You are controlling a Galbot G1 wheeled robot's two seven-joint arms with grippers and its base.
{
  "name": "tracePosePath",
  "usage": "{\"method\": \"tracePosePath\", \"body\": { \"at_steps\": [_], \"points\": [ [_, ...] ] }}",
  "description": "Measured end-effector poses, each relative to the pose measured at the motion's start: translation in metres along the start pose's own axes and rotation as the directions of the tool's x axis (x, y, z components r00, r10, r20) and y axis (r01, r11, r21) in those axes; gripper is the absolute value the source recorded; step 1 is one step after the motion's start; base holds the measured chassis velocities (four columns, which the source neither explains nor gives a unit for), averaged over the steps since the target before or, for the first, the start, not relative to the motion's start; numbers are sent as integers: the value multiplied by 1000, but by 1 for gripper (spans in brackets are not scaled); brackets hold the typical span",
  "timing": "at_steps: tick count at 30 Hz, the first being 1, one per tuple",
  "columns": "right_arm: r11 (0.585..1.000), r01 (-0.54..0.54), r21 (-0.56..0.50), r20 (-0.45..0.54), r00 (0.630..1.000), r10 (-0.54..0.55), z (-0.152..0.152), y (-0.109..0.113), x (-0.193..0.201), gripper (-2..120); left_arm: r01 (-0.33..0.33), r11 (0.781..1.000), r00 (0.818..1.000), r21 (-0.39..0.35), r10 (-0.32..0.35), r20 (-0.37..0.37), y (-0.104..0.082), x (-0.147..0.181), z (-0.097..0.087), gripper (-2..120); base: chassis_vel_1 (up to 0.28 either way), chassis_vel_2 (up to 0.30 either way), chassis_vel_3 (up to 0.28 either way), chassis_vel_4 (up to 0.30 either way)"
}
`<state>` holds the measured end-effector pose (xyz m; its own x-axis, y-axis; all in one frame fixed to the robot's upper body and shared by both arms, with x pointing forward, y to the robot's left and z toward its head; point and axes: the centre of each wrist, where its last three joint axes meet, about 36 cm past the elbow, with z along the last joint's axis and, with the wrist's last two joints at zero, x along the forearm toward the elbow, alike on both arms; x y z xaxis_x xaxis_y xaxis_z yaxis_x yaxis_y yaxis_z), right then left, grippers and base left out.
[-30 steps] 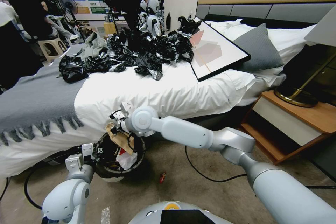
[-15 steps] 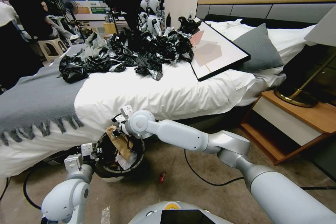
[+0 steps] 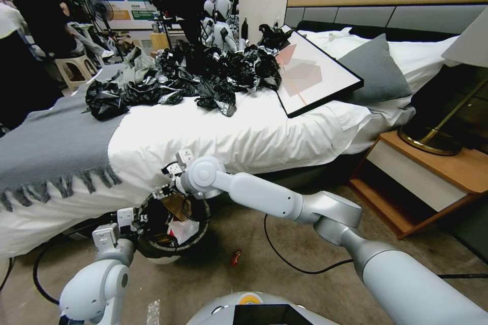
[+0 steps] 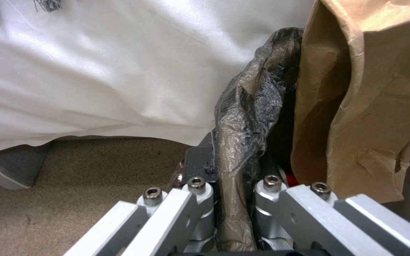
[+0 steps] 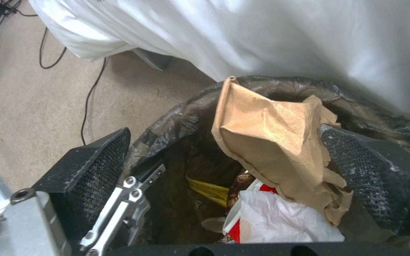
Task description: Pick up the trash bin, then pick up the garbage from the floor and place it into the trash bin.
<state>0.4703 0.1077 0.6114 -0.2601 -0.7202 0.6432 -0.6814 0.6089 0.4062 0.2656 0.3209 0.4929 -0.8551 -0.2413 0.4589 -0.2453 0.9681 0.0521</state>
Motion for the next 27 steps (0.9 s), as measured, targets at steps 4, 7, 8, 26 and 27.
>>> {"method": "tracePosePath", "body": {
  "at_steps": [4,7,8,26,27],
  "points": [
    [1000,29,6,64,998,-29,-12,3,33,100,0,1000,1000,1,0,-2,1,0,0,4,0,0,0,0],
    [999,36,15,133,990,-37,-22,-1,74,100,1,1000,1000,1,-1,-2,2,0,0,4,0,0,0,0],
    [999,36,15,133,990,-37,-22,-1,74,100,1,1000,1000,1,-1,-2,2,0,0,4,0,0,0,0],
    [945,-322,-51,484,820,306,56,-143,187,100,-2,1000,1000,-3,2,-5,3,-3,1,4,0,0,0,0],
    [931,-364,-39,520,788,330,71,-156,181,100,-1,1000,1000,-5,1,-5,3,-3,1,4,0,0,0,0]
  ]
}}
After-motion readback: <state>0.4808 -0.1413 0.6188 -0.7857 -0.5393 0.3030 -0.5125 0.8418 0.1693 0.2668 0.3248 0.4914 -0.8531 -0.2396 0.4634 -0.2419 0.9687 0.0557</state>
